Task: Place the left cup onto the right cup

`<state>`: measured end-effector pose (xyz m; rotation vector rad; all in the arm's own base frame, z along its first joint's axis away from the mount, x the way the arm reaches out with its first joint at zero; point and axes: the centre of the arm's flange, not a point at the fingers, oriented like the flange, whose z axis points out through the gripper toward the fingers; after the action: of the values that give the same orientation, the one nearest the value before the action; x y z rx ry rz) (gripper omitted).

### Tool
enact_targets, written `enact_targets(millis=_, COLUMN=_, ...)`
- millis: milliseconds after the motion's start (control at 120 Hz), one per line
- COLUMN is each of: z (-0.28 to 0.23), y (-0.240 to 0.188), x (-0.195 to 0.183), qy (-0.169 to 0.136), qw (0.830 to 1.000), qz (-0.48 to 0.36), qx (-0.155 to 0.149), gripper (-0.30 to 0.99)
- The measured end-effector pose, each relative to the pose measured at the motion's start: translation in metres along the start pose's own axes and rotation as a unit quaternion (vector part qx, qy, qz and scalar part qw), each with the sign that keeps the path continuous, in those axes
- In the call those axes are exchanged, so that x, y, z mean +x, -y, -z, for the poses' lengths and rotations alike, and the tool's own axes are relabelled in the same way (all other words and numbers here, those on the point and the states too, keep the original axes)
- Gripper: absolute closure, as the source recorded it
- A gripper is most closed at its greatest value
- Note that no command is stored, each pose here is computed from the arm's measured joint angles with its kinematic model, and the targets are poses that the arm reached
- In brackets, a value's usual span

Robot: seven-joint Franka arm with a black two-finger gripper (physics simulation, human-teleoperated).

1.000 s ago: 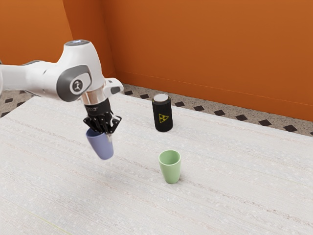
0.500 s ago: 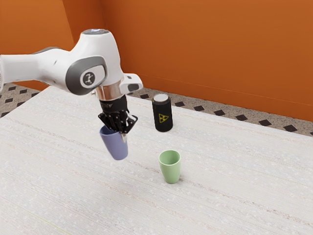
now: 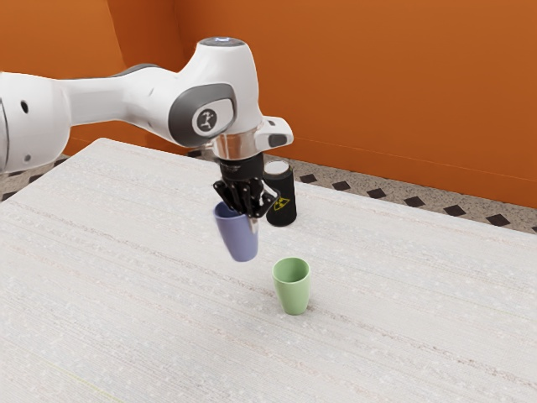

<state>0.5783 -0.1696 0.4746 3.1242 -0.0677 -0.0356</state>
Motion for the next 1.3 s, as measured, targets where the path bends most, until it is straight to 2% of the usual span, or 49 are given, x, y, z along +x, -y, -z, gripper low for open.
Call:
enact_targets(millis=408, z=-0.011, y=-0.041, x=0.031, qy=-0.001, qw=0.999, qz=-0.031, qx=0.006, gripper=0.78)
enact_targets(millis=767, z=-0.031, y=-0.066, x=0.036, qy=0.009, qw=0.999, qz=-0.051, qx=0.006, gripper=0.78)
enact_targets(millis=1100, z=-0.035, y=-0.066, x=0.053, qy=0.003, qw=0.999, qz=-0.053, qx=0.008, gripper=0.78)
enact_targets(millis=1300, z=-0.047, y=-0.065, x=0.057, qy=0.010, qw=0.998, qz=-0.054, qx=0.010, gripper=0.78)
